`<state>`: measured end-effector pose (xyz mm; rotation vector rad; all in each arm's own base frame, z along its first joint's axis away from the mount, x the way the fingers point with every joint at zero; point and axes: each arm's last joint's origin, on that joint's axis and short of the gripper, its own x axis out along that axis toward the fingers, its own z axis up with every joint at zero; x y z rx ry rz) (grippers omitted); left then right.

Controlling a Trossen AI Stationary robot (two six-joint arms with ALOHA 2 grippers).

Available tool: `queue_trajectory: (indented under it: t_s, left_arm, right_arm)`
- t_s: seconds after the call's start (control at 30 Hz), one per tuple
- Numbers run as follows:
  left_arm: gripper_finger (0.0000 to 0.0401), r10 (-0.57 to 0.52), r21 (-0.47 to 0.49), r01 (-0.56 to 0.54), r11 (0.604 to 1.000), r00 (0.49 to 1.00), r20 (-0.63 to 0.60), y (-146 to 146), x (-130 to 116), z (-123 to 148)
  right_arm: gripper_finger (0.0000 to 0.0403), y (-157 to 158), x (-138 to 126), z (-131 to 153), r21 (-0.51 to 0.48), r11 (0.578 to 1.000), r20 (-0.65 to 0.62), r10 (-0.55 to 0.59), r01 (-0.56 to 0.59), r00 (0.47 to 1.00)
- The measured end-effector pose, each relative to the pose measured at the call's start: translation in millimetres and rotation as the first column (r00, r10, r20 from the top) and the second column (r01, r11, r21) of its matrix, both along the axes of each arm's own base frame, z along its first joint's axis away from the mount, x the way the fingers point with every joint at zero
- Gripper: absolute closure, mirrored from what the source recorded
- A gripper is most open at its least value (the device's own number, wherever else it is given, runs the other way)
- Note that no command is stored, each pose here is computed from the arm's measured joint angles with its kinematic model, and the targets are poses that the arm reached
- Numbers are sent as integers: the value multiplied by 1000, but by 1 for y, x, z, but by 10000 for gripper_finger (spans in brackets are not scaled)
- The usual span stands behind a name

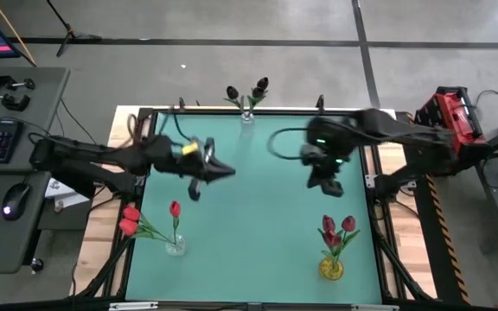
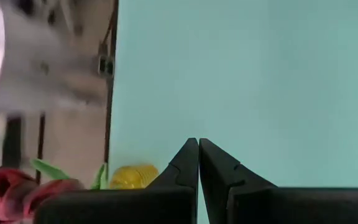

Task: Sort flowers into vase by color
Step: Return to Home Position

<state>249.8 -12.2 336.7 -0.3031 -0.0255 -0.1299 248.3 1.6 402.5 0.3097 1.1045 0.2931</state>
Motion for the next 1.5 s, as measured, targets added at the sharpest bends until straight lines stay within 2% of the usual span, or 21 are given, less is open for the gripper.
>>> queue_trajectory:
  t_s: [0.07, 0.13, 0.23, 0.33, 0.47, 0.7, 0.87, 1.03, 1.1, 1.2, 1.33, 1.43, 1.5]
  left_arm:
    - [401, -30, -31, 31, 999, 999, 28, -6, -1, -16]
    - [401, -50, -67, 57, 996, 993, 110, -8, -11, -27]
    - [401, -49, -99, 75, 992, 970, 237, -5, -33, -40]
    - [401, -18, -107, 47, 993, 967, 255, 2, -54, -54]
    - [401, 7, -120, 18, 993, 980, 201, 8, -73, -76]
    - [401, 33, -181, -2, 983, 984, 173, 9, -96, -109]
    - [401, 38, -187, -5, 982, 985, 171, 9, -107, -124]
    - [401, 61, -220, -30, 975, 989, 138, 10, -117, -148]
    - [401, 70, -249, -42, 968, 992, 103, 11, -118, -152]
    - [401, 80, -254, -47, 966, 989, 122, 11, -120, -150]
    - [401, 163, -299, -121, 946, 979, 121, 13, -121, -149]
    - [401, 168, -374, -124, 919, 982, 88, 14, -121, -151]
    - [401, 91, -440, -50, 897, 993, 73, 11, -121, -152]
  right_arm:
    - [403, 6, -25, -6, 34, 994, 48, -102, 101, 994]
    - [403, 12, -46, -13, 82, 974, 106, -217, 209, 970]
    - [403, 17, -68, -24, 174, 918, 187, -387, 357, 903]
    - [403, 19, -82, -31, 288, 857, 253, -499, 428, 829]
    - [403, 19, -87, -36, 372, 831, 309, -531, 413, 789]
    - [403, 17, -86, -45, 336, 819, 299, -560, 464, 773]
    - [403, 15, -87, -44, 323, 802, 315, -592, 502, 742]
    - [403, 15, -91, -45, 324, 793, 299, -603, 516, 740]
    - [403, 15, -96, -47, 304, 799, 282, -596, 519, 752]
    - [403, 16, -106, -51, 221, 838, 278, -545, 499, 791]
    - [403, 19, -119, -59, 122, 898, 327, -439, 423, 837]
    - [403, 22, -129, -77, 127, 936, 394, -352, 329, 849]
    - [403, 22, -137, -95, 161, 950, 447, -311, 266, 839]
